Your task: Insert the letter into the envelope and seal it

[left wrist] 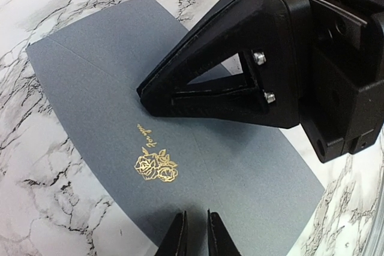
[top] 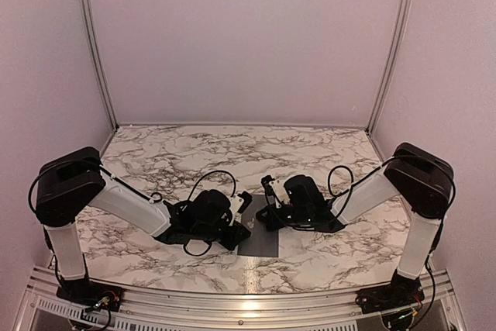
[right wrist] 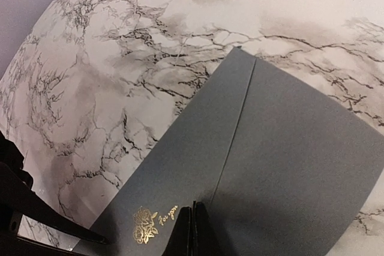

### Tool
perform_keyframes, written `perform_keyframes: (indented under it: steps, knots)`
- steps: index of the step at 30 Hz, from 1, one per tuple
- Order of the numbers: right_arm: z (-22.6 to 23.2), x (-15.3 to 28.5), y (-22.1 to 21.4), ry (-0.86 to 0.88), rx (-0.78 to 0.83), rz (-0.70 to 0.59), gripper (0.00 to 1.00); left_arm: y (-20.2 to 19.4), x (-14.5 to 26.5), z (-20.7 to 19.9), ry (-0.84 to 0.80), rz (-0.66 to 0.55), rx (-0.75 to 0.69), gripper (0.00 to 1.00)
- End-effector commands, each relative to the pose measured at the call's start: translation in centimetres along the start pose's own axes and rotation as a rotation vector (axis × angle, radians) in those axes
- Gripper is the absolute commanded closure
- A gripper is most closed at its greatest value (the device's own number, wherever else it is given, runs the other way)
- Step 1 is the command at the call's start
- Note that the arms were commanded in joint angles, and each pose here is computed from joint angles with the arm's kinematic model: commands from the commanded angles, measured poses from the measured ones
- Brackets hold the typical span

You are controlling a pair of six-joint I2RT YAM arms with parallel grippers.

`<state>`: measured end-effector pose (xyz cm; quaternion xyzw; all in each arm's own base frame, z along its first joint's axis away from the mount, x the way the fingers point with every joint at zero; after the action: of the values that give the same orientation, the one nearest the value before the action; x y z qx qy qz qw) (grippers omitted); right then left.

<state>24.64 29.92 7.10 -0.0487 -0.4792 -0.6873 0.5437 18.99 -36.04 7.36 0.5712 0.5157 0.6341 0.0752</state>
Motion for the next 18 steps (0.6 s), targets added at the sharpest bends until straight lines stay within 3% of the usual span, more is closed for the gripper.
perform_keyframes:
  steps: [1, 18]
  knots:
    - [0.7, 0.5, -3.1, -0.015, 0.049, 0.122, 1.00, -0.2, -0.2, -0.3, -0.004, 0.035, -0.001, 0.86]
    - [0.2, 0.1, -3.4, -0.102, 0.060, 0.124, 1.00, 0.2, 0.1, -0.4, -0.010, 0.023, -0.004, 0.86]
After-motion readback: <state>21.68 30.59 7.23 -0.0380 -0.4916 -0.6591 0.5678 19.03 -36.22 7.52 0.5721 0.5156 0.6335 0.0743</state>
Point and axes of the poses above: each gripper's point midway between its finger pads, its own x axis back along the fingers, its own z axis along the line the jaws close on, y = z × x, the point moved 8 cm from there along x, back along the fingers, and after that the axes turned 10 degrees about -x, right-handed, at the moved point
